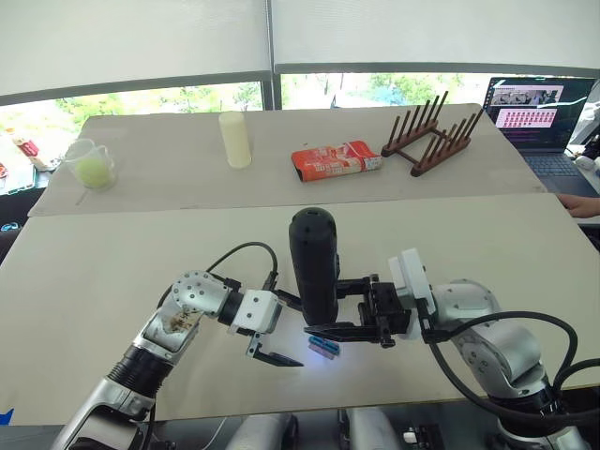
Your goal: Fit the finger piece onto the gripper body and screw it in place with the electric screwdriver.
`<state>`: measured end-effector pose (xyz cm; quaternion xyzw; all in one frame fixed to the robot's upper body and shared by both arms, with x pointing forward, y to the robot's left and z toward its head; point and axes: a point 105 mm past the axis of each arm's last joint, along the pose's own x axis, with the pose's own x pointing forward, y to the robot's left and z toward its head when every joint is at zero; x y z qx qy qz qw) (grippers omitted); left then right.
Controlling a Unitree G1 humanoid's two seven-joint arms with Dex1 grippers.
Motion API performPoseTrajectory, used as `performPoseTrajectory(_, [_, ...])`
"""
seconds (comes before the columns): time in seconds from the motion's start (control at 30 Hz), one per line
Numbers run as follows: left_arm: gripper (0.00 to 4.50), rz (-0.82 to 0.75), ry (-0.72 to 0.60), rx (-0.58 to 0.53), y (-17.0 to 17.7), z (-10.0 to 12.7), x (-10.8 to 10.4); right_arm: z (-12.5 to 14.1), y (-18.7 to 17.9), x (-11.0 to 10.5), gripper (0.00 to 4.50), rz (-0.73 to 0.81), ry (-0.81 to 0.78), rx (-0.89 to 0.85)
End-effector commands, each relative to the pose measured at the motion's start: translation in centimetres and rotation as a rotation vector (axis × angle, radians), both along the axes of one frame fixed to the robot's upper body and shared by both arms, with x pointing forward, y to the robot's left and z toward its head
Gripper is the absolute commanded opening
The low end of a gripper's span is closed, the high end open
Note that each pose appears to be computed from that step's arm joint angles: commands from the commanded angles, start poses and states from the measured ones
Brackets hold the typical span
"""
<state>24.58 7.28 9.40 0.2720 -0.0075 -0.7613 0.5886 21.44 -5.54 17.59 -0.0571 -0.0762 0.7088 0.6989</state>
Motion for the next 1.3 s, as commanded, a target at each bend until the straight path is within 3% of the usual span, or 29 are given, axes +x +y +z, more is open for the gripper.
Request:
performPoseTrajectory(0.03, [4.50, -0.012, -0.018, -0.013, -0.1, 0.5, -0.2, 0.8, 0.1, -0.5, 1.90, 0.025, -0.057, 0.031])
performPoseTrajectory(0.73, [4.50, -0.001, -0.031, -0.015, -0.2, 0.5, 0.3, 0.3, -0.2, -0.6, 1.90, 0.045, -0.032, 0.005])
performPoseTrajectory(1.3, [4.50, -0.005, -0.028, -0.017, -0.4, 0.4, 0.3, 1.6, -0.2, -0.9, 1.90, 0.058, -0.036, 0.013])
